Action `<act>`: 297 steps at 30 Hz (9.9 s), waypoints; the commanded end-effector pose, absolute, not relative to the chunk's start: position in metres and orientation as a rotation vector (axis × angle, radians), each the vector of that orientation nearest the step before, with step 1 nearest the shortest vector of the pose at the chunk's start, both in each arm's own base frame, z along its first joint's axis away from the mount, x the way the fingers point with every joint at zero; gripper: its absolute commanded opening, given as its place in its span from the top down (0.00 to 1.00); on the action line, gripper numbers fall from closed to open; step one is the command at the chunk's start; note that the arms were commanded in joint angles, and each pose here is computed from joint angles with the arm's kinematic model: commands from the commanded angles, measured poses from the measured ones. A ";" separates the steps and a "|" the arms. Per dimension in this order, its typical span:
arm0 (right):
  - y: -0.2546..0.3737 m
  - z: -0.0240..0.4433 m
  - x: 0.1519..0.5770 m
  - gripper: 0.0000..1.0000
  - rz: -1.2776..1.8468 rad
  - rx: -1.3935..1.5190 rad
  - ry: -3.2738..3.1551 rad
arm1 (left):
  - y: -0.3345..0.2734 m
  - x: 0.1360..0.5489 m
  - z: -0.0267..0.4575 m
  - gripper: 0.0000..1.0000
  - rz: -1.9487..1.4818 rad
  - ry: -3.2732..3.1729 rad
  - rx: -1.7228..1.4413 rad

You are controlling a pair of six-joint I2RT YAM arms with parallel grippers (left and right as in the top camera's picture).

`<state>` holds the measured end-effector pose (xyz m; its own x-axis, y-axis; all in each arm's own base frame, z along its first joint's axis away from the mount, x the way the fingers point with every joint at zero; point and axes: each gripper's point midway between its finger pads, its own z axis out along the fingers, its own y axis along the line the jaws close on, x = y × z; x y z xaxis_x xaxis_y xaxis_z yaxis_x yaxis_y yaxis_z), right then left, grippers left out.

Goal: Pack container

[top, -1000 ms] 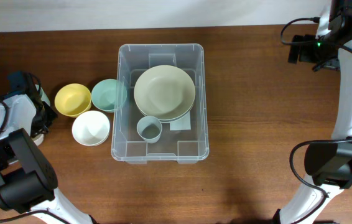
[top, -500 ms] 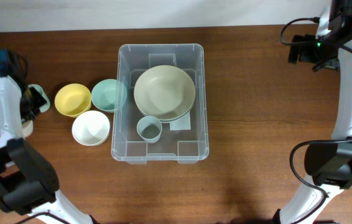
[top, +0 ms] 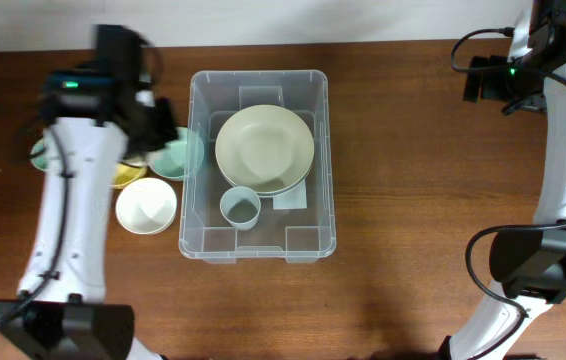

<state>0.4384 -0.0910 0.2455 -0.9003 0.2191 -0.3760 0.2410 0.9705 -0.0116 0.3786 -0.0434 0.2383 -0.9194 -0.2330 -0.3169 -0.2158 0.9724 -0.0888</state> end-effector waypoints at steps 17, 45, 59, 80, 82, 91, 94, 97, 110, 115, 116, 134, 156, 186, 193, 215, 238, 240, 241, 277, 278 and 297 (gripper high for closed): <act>-0.093 0.246 0.437 0.01 -0.090 0.339 2.739 | -0.171 0.318 0.158 0.99 -0.081 2.967 0.197; -0.093 0.246 0.437 0.01 -0.090 0.339 2.739 | -0.162 0.358 0.168 0.54 -0.024 2.808 0.143; -0.093 0.246 0.437 0.01 -0.090 0.339 2.739 | 0.061 0.425 0.300 0.35 0.489 2.361 -0.539; -0.093 0.246 0.437 0.01 -0.090 0.339 2.739 | 0.177 0.484 0.145 0.34 0.444 2.554 -0.760; -0.093 0.246 0.437 0.01 -0.090 0.339 2.739 | 0.188 0.480 0.125 0.34 0.452 2.577 -0.819; -0.093 0.246 0.437 0.01 -0.090 0.339 2.739 | 0.202 0.476 0.083 0.35 0.299 2.643 -0.912; -0.093 0.246 0.437 0.01 -0.090 0.338 2.739 | 0.195 0.479 0.069 0.35 0.255 2.678 -0.886; -0.093 0.246 0.437 0.01 -0.090 0.339 2.739 | 0.194 0.477 0.048 0.35 0.255 2.720 -0.894; -0.093 0.246 0.437 0.01 -0.090 0.339 2.739 | 0.200 0.470 0.037 0.93 0.275 2.750 -0.918; -0.093 0.246 0.437 0.01 -0.090 0.339 2.739 | 0.209 0.476 0.072 0.99 0.276 2.695 -0.925; -0.093 0.246 0.437 0.01 -0.090 0.339 2.739 | 0.209 0.479 0.087 0.99 0.274 2.673 -0.920; -0.093 0.246 0.437 0.01 -0.090 0.339 2.739 | -0.015 0.430 0.248 0.99 -0.082 2.769 -0.345; -0.093 0.246 0.437 0.01 -0.090 0.339 2.739 | -0.205 0.304 0.207 0.99 -0.026 3.065 0.505; -0.093 0.246 0.437 0.02 -0.090 0.339 2.739 | -0.180 0.320 0.146 0.99 0.088 3.126 0.376; -0.093 0.246 0.437 0.01 -0.090 0.339 2.739 | -0.178 0.316 0.147 0.95 0.100 3.142 0.379; -0.093 0.246 0.437 0.01 -0.090 0.339 2.739 | -0.208 0.318 0.145 0.99 -0.026 3.082 0.494; -0.093 0.246 0.437 0.01 -0.090 0.339 2.739 | -0.191 0.312 0.072 0.99 0.343 2.999 0.615; -0.093 0.246 0.437 0.01 -0.090 0.339 2.739 | -0.187 0.314 0.073 0.99 0.376 2.984 0.613; -0.093 0.246 0.437 0.01 -0.090 0.339 2.739 | -0.186 0.315 0.073 0.99 0.387 2.979 0.611; -0.093 0.246 0.437 0.01 -0.090 0.339 2.739 | -0.168 0.310 0.061 0.99 0.514 2.978 0.573; -0.093 0.246 0.437 0.01 -0.090 0.339 2.739 | -0.168 0.310 0.061 0.99 0.512 2.979 0.573; -0.093 0.246 0.437 0.01 -0.090 0.339 2.739 | -0.208 0.318 0.065 0.99 0.215 2.985 0.549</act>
<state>0.4384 -0.0910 0.2455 -0.9003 0.2195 -0.3760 0.2413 0.9704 -0.0114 0.3087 -0.1981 0.0519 -0.9268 0.3749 -0.0234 0.3639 0.9116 0.1911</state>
